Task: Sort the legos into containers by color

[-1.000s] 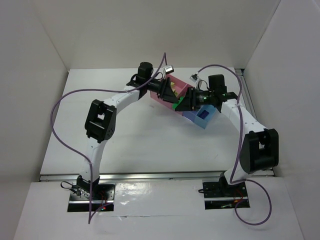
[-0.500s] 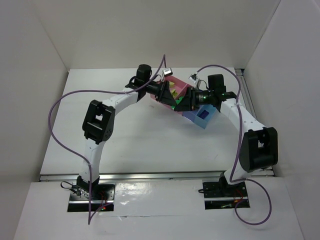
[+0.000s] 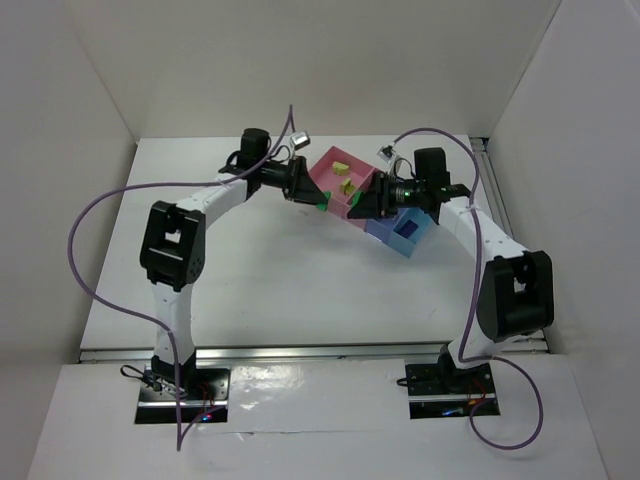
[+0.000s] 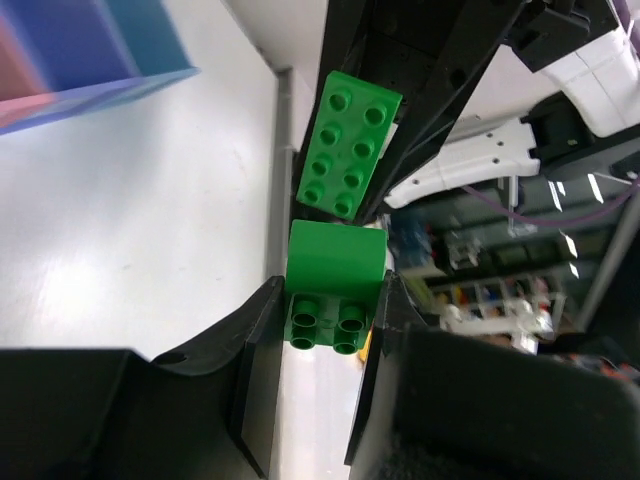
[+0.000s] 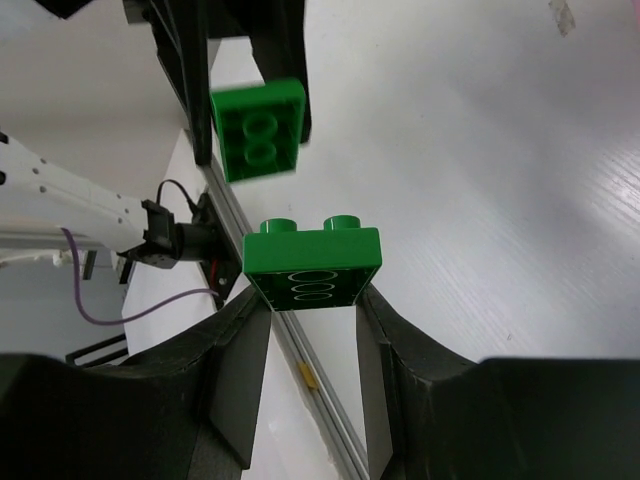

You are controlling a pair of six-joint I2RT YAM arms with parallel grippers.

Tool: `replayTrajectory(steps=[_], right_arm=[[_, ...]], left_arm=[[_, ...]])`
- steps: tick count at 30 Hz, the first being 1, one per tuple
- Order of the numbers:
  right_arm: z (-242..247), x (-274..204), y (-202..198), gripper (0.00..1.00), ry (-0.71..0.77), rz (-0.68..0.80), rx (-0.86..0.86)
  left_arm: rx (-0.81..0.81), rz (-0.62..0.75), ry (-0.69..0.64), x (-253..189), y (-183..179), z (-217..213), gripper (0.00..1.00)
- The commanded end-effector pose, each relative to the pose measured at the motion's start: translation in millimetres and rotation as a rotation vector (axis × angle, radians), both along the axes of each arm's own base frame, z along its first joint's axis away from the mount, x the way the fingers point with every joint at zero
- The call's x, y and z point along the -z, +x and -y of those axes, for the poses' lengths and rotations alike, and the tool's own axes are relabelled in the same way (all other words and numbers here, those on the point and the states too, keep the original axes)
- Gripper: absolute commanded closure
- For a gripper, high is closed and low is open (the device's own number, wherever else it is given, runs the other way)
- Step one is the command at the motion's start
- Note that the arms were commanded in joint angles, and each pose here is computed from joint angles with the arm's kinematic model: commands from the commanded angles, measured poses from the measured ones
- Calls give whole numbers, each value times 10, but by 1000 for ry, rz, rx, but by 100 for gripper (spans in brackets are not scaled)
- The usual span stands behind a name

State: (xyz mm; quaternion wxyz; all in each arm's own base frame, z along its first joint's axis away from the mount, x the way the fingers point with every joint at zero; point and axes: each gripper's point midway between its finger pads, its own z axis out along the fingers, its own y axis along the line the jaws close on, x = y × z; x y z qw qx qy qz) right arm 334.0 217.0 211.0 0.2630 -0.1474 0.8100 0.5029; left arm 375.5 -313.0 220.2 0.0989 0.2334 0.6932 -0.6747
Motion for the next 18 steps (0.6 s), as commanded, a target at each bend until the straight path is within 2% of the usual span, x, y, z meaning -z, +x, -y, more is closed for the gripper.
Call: replayTrajectory(steps=[1, 3, 4, 6, 7, 9, 11, 13, 14, 16, 17, 18], right_arm=[[-106, -47, 91, 100, 3, 71, -19], [-146, 4, 87, 100, -2, 51, -19], [-123, 21, 125, 100, -24, 46, 7], [-82, 222, 215, 100, -100, -13, 69], [-34, 256, 293, 100, -140, -22, 111], [257, 543, 463, 100, -311, -98, 320], [503, 580, 629, 100, -394, -90, 507], [562, 553, 709, 100, -401, -61, 559], [592, 510, 811, 100, -413, -29, 579], [591, 671, 975, 100, -450, -53, 582], [607, 531, 1154, 100, -444, -20, 590], [620, 589, 1199, 100, -471, -37, 586]], left_arm=[[-44, 117, -18, -220, -2, -222, 100], [-86, 74, 31, -142, 35, -265, 100], [-109, 98, 50, -106, 86, -311, 100], [-180, 39, 117, -43, 154, -421, 100], [-227, 53, 163, 27, 234, -435, 100], [-334, 56, 233, 37, 377, -605, 100], [-485, 45, 427, 294, 544, -786, 100], [-557, 96, 550, 280, 612, -834, 100], [-600, 93, 654, 365, 612, -923, 100], [-583, 132, 662, 281, 626, -842, 100], [-566, 131, 664, 302, 616, -769, 100], [-550, 128, 668, 333, 612, -700, 100]])
